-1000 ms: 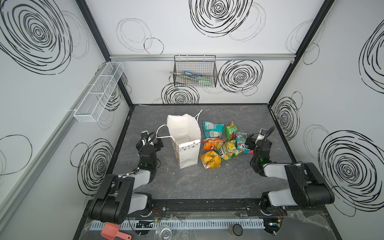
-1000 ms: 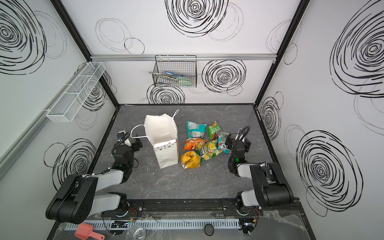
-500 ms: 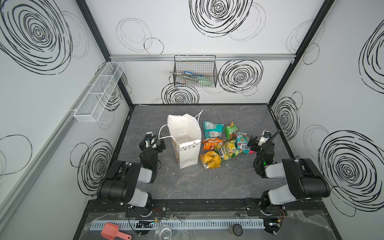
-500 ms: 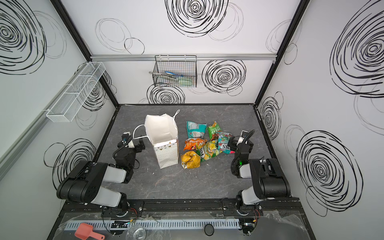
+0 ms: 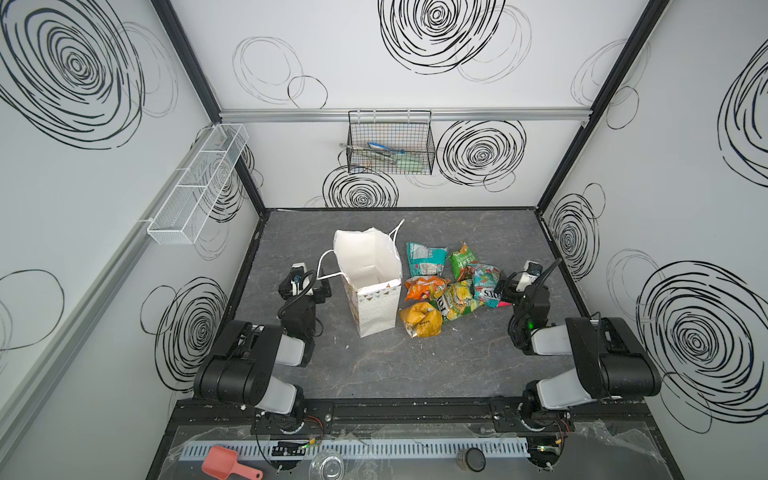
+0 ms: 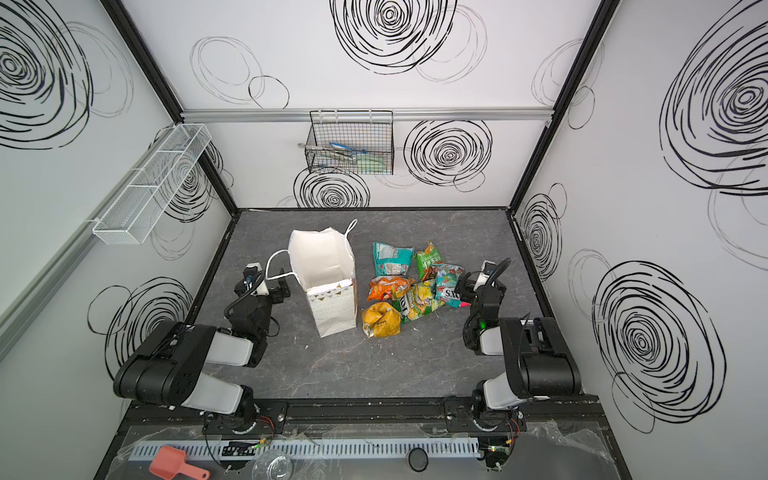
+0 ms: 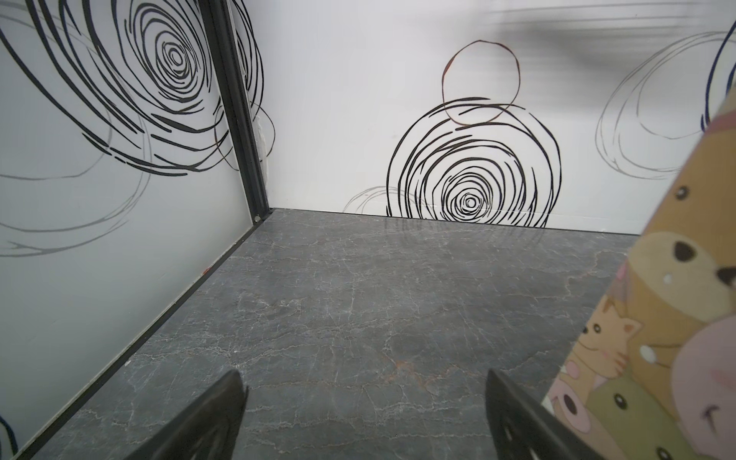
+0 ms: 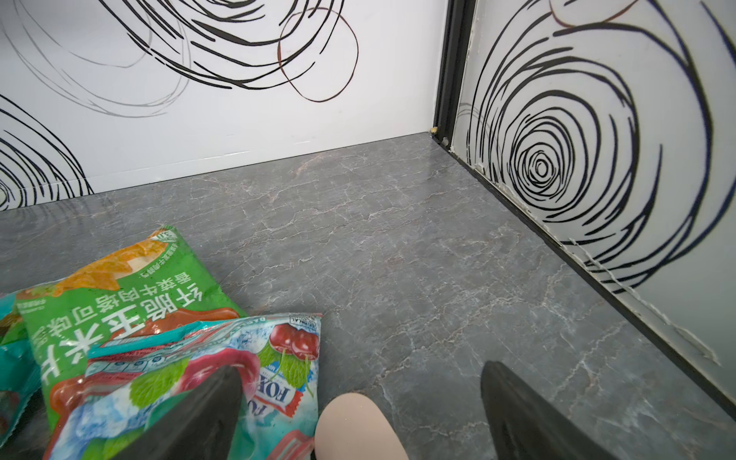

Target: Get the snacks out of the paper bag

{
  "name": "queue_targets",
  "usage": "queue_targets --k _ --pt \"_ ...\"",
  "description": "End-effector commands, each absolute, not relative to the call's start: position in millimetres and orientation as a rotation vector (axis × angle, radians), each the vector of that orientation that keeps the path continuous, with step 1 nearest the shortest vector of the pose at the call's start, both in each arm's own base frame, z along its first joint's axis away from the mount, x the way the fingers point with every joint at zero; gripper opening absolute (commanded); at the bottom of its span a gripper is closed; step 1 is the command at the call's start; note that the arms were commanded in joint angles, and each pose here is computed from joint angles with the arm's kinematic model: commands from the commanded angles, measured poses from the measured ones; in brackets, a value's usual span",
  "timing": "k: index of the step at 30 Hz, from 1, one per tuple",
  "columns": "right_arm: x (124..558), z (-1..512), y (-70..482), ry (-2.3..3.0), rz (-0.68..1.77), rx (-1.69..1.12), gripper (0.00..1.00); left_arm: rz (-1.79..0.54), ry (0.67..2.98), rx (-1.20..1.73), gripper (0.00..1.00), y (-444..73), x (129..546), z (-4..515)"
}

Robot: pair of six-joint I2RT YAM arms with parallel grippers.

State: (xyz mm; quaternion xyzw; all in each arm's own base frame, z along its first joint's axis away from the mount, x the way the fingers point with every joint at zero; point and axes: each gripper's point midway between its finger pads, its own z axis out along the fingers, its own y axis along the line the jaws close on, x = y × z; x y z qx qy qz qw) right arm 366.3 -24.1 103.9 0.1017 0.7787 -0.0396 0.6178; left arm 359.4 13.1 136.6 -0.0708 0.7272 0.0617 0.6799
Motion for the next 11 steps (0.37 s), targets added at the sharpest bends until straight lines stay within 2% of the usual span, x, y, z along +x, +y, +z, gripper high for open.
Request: queue_targets --k 1,11 --pt "373.0 117.8 -23.5 1.753 -0.076 0.238 0.97 0.135 1.556 -0.156 0.96 11.9 358.6 154.4" --pt "371.1 118.9 -23.5 1.745 -0.078 0.236 0.97 0.135 1.556 -0.156 0.96 11.9 358.5 154.2"
